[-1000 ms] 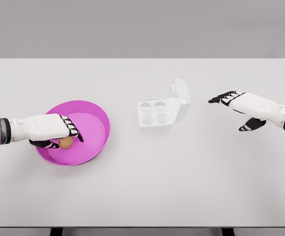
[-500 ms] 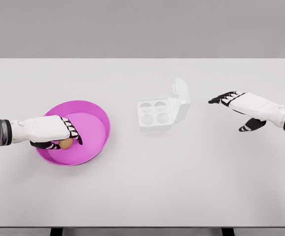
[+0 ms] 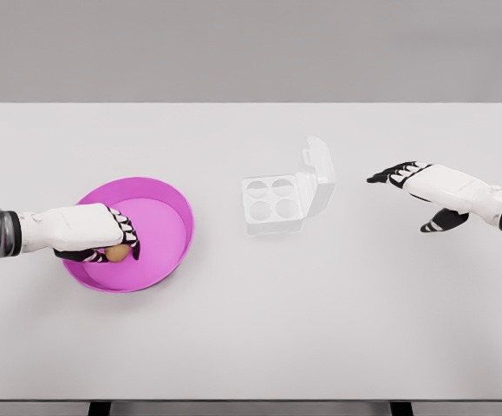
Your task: Pack egg into the box and close the box lid
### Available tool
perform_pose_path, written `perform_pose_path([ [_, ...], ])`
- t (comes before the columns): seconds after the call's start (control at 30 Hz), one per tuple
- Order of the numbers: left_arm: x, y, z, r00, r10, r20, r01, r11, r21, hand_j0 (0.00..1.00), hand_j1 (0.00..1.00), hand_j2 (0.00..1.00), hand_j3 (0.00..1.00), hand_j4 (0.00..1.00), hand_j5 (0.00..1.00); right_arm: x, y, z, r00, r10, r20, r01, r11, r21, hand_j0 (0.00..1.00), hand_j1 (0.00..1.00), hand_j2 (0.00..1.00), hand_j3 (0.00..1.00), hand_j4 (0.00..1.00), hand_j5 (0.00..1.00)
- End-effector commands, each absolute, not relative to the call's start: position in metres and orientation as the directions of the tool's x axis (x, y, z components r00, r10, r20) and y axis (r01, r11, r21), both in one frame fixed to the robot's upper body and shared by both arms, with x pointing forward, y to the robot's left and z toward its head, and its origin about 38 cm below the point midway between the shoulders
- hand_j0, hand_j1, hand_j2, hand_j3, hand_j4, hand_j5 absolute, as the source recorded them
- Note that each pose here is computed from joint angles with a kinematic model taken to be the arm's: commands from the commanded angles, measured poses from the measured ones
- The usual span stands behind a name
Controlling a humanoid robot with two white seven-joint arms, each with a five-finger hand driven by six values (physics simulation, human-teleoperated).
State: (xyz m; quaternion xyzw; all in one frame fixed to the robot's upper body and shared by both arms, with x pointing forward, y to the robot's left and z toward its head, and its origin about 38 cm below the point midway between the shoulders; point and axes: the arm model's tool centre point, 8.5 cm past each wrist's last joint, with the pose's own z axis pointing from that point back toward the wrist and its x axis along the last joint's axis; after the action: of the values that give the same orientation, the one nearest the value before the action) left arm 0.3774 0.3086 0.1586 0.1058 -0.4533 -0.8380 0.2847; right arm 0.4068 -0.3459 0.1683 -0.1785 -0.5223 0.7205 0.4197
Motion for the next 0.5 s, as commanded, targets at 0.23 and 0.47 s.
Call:
perform_pose_path([
  [0.23,0.3774,0.3046,0.1643,-0.822,-0.564,0.081,0.369,-0.418,0.830,0.48,0.48,0.48,0.48,0.48,0.48,0.4070,-0.3459,0.1681,-0.582,0.792,0.186,-0.420,-0.097,-0.902,1.00,1.00,1.00,1.00,1.00,1.00],
  [0.47,0.3797,0.3056,0.1689,-0.819,-0.568,0.074,0.361,-0.411,0.837,0.46,0.46,0.46,0.46,0.46,0.46,0.4077,-0.3459,0.1666,-0.579,0.793,0.190,-0.424,-0.093,-0.901,1.00,1.00,1.00,1.00,1.00,1.00],
])
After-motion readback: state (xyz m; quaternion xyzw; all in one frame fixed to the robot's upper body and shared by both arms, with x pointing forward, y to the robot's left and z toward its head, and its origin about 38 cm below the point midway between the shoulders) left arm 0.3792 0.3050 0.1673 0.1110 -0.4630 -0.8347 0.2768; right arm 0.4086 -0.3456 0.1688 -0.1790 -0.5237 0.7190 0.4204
